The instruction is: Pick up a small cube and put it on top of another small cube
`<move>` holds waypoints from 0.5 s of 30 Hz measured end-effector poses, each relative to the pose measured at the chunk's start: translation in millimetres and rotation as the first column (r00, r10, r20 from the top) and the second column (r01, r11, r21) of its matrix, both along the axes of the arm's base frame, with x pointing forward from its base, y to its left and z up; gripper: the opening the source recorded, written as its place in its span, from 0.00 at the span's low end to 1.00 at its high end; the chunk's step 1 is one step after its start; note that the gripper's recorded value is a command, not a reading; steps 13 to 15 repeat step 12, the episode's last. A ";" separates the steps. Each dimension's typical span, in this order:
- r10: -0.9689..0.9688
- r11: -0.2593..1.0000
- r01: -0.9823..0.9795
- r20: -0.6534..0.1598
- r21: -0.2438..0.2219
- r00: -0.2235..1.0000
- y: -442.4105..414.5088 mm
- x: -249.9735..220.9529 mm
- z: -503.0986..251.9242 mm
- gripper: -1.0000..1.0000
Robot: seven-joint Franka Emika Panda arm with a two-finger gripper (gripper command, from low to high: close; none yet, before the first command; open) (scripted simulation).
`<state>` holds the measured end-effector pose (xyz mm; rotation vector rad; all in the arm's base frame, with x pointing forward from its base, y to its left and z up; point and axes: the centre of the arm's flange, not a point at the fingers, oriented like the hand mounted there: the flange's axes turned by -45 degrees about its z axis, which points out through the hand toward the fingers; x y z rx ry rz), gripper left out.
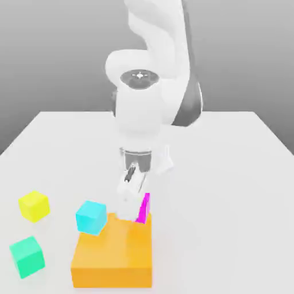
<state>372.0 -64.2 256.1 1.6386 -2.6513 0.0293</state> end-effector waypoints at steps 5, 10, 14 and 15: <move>-0.310 0.951 0.310 0.012 0.023 0.951 -58.2 -4.8 32.9 0.00; -0.327 0.945 0.327 0.013 0.027 0.945 -61.2 -5.7 -7.8 1.00; -0.327 0.945 0.327 0.013 0.027 0.945 -61.2 -5.7 -7.8 1.00; -0.327 0.945 0.327 0.013 0.027 0.945 -61.2 -5.7 -7.8 1.00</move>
